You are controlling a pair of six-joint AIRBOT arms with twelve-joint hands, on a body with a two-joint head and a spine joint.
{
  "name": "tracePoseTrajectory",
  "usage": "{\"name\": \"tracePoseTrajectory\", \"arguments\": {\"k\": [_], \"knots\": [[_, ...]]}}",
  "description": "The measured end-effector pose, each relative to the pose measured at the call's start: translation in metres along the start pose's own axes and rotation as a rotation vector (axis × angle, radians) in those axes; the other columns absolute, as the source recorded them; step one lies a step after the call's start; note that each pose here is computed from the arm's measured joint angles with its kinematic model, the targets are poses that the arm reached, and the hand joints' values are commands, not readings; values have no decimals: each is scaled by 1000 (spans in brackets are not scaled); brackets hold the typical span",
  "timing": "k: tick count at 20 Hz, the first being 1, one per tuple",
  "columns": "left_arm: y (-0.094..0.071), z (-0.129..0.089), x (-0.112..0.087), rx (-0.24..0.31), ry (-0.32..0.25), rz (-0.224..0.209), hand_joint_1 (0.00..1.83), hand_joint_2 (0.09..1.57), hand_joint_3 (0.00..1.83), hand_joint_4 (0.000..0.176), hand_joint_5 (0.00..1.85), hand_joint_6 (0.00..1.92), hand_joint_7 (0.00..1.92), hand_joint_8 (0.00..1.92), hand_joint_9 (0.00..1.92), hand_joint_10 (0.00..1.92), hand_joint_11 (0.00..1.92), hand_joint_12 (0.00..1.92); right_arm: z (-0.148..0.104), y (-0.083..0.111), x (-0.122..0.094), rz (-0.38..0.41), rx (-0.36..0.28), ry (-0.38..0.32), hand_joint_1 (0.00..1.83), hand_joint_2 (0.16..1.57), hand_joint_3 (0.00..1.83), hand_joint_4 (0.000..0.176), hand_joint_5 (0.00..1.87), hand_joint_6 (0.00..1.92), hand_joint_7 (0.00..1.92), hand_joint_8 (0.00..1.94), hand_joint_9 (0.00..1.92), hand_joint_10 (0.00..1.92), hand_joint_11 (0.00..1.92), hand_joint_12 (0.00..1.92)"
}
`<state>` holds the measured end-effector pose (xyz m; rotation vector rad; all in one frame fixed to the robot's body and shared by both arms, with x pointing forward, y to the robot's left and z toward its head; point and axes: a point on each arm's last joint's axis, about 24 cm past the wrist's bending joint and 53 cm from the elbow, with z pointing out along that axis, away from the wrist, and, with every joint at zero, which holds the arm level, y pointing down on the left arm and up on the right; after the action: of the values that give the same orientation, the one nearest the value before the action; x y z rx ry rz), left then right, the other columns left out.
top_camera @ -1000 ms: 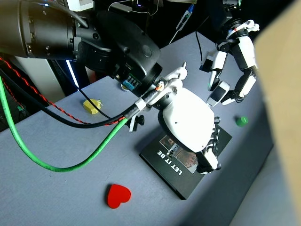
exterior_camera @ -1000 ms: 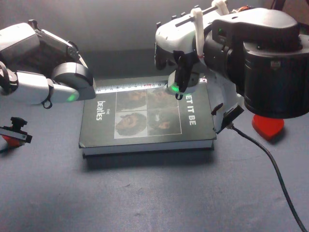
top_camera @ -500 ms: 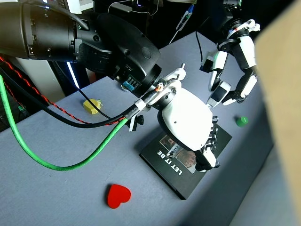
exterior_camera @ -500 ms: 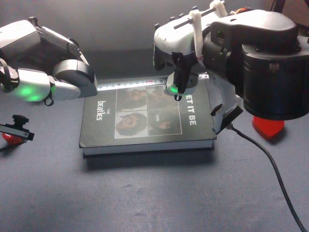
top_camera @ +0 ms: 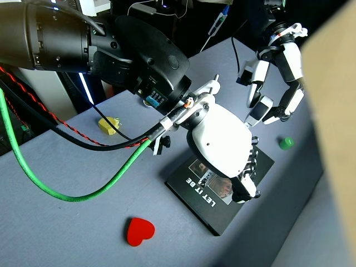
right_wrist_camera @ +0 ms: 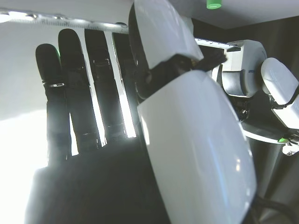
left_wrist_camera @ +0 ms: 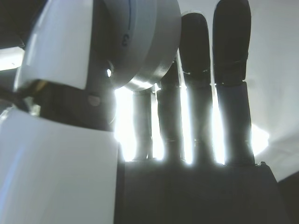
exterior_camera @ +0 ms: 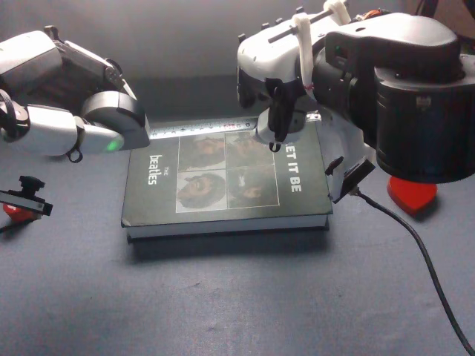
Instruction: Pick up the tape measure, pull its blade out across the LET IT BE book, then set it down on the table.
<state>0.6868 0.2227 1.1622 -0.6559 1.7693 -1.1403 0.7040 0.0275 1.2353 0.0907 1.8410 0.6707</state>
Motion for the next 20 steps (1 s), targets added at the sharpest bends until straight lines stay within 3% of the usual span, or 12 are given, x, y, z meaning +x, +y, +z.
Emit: {"name": "tracePoseTrajectory", "arguments": {"k": [1, 2, 6, 20], "knots": [[0, 0, 0, 0, 0, 0, 1376, 1122, 0, 0, 911, 897, 960, 1030, 916, 1290, 939, 1081, 0, 0, 0, -3, -2, -2, 1196, 1153, 2, 0, 819, 1157, 1006, 963, 1105, 140, 683, 1171], [0, 0, 0, 0, -1, -2, 1376, 1123, 0, 0, 911, 893, 955, 1043, 916, 1289, 938, 1083, 0, 1, 0, 0, -4, 0, 1203, 1149, 0, 0, 840, 1129, 1012, 1006, 1149, 184, 721, 1237], [0, 0, 0, 1, -1, -3, 1376, 1121, 0, 0, 925, 874, 955, 1047, 922, 1278, 946, 1091, 0, 2, 0, 0, -8, -1, 1199, 1159, 0, 0, 823, 1158, 988, 1056, 989, 614, 711, 1272], [-3, 0, 1, 9, 0, -9, 1378, 1114, 0, 0, 923, 879, 978, 1006, 936, 1260, 959, 1060, -5, -12, -11, 4, -5, -15, 1193, 1169, 1, 0, 801, 1198, 968, 1079, 942, 671, 681, 1265]]}}
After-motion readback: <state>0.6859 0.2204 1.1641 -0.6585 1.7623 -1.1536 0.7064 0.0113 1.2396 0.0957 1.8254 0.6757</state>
